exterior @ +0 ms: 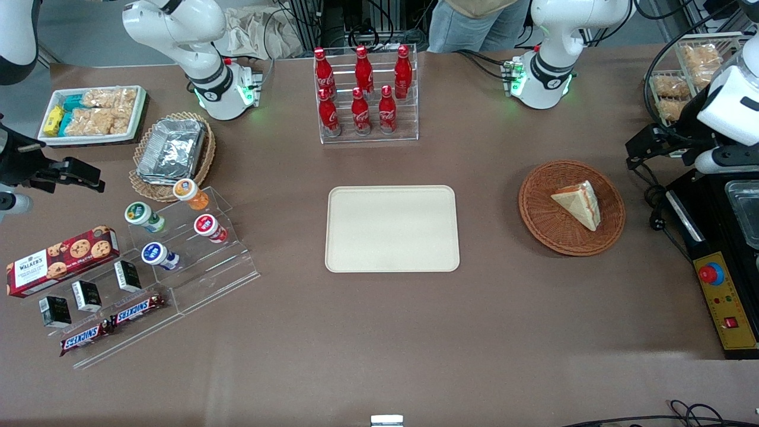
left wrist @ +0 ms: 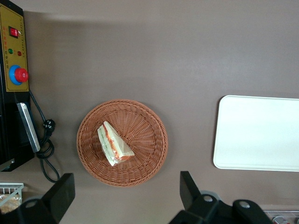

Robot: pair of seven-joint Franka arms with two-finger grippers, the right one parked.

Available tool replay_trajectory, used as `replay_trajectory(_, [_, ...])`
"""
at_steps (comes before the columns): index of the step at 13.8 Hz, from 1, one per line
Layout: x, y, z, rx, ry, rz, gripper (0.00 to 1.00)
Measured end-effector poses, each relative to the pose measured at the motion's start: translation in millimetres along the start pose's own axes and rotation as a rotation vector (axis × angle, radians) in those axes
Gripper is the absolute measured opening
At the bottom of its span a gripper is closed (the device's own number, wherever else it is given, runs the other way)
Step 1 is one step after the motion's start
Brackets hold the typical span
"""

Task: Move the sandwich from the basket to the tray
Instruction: 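Move the left gripper over the wicker basket toward the sandwich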

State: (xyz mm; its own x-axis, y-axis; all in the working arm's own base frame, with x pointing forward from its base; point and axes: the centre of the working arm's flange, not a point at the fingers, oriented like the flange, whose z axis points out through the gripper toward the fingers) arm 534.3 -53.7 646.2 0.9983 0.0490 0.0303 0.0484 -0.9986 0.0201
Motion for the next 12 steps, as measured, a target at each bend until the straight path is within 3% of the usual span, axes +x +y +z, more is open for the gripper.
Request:
replay_trajectory(4, [0,0,0,0.001,-0.001,-0.038,1.0])
replay_trajectory(8, [-8,0,6,0.024,-0.065,-0.399,1.0])
replay_trajectory(12, [-35,3,14,0.058,-0.091,-0.654,1.0])
